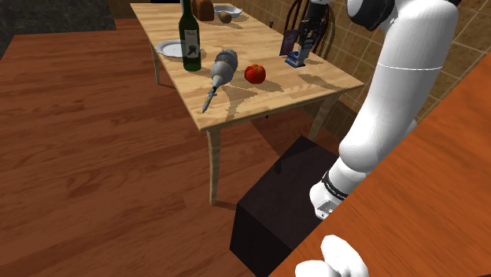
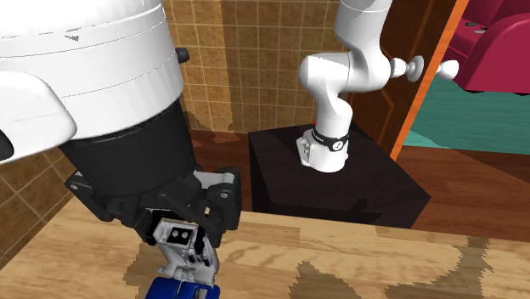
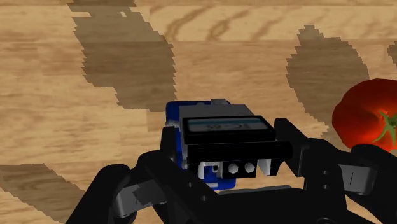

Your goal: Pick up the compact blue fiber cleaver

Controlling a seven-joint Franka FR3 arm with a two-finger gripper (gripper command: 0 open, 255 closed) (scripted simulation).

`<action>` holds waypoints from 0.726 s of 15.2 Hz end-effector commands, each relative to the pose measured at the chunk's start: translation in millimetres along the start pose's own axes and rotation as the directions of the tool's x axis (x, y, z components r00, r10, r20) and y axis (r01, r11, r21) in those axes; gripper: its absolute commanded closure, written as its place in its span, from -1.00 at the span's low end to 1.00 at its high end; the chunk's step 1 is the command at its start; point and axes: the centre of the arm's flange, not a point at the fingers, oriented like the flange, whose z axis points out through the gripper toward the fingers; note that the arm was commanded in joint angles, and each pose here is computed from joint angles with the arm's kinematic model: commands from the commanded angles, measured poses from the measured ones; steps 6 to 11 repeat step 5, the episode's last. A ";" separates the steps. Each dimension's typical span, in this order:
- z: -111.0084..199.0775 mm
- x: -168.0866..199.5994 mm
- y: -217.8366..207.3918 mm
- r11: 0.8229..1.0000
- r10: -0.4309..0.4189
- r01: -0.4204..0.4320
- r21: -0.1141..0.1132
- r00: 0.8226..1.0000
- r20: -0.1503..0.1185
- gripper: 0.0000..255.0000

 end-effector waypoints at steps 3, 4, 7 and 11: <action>-20.5 -1.0 -0.3 1.000 0.000 0.000 0.000 1.000 0.000 1.00; -21.2 -1.1 -0.4 1.000 0.000 0.000 0.000 1.000 0.000 1.00; -21.2 -1.1 -0.4 1.000 0.000 0.000 0.000 1.000 0.000 1.00; -21.2 -1.1 -0.4 1.000 0.000 0.000 0.000 1.000 0.000 1.00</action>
